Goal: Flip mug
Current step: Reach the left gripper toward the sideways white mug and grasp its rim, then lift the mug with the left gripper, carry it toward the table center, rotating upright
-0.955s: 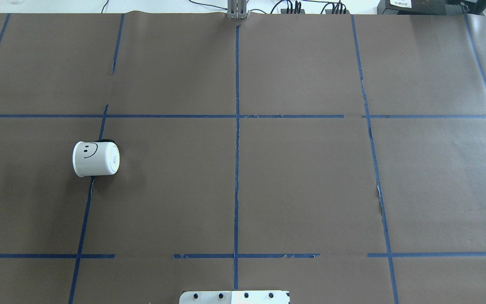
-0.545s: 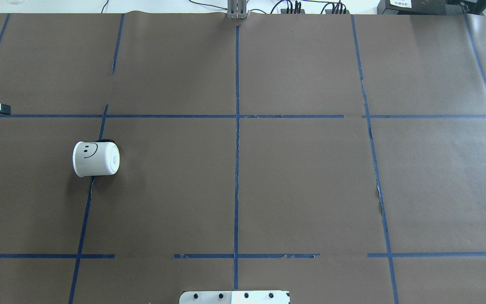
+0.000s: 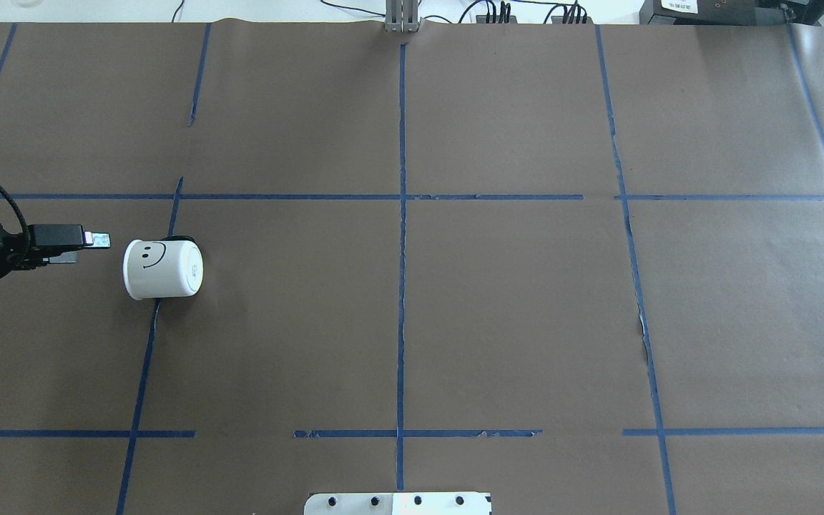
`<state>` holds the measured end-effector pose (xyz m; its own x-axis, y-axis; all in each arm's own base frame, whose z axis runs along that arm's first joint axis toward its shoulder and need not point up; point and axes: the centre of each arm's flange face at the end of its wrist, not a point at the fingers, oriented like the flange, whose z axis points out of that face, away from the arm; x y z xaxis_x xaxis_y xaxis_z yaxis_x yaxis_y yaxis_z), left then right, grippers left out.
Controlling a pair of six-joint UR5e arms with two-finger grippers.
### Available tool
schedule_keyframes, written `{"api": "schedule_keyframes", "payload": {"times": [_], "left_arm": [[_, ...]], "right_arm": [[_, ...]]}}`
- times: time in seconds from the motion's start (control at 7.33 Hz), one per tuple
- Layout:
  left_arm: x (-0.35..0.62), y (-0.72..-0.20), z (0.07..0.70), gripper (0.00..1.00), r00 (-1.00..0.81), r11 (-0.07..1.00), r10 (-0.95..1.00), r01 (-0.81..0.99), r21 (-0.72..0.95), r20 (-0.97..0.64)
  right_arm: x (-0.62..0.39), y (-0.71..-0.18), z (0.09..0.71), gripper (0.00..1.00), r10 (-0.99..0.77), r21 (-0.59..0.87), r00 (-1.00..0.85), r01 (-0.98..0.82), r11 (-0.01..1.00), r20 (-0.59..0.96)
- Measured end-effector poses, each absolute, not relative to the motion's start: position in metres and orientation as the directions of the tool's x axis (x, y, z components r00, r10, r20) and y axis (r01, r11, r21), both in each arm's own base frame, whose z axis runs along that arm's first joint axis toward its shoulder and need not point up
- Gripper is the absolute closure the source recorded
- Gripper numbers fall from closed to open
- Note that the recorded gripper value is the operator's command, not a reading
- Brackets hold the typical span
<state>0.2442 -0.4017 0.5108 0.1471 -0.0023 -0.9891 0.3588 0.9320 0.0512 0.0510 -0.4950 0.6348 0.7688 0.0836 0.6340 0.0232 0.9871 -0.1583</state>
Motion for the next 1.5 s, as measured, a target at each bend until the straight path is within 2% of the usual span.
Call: {"api": "schedule_keyframes", "payload": {"times": [0.27,0.55,0.68,0.82,0.95,1.5], "left_arm": [[0.269,-0.397,0.536,0.00,0.050,0.897,0.023,0.439,0.043,-0.998],[0.311,-0.399,0.532,0.00,-0.057,0.878,0.007,0.478,-0.021,-0.998],[0.325,-0.396,0.530,0.28,-0.106,0.879,0.007,0.475,-0.045,-0.994],[0.332,-0.394,0.528,0.85,-0.133,0.881,0.009,0.470,-0.055,-0.991],[0.337,-0.394,0.523,1.00,-0.153,0.888,0.011,0.457,-0.060,-0.988],[0.355,-0.407,0.486,1.00,-0.254,0.918,-0.050,0.369,-0.145,-0.966]], "right_arm": [[0.051,-0.495,0.635,0.00,0.083,-0.158,0.769,0.023,0.987,0.634],[0.051,-0.495,0.635,0.00,0.083,-0.158,0.769,0.023,0.987,0.634],[0.051,-0.495,0.635,0.00,0.083,-0.158,0.769,0.023,0.987,0.634],[0.051,-0.495,0.635,0.00,0.083,-0.158,0.769,0.023,0.987,0.634],[0.051,-0.495,0.635,0.00,0.083,-0.158,0.769,0.023,0.987,0.634],[0.051,-0.495,0.634,0.00,0.083,-0.158,0.769,0.023,0.987,0.634]]}}
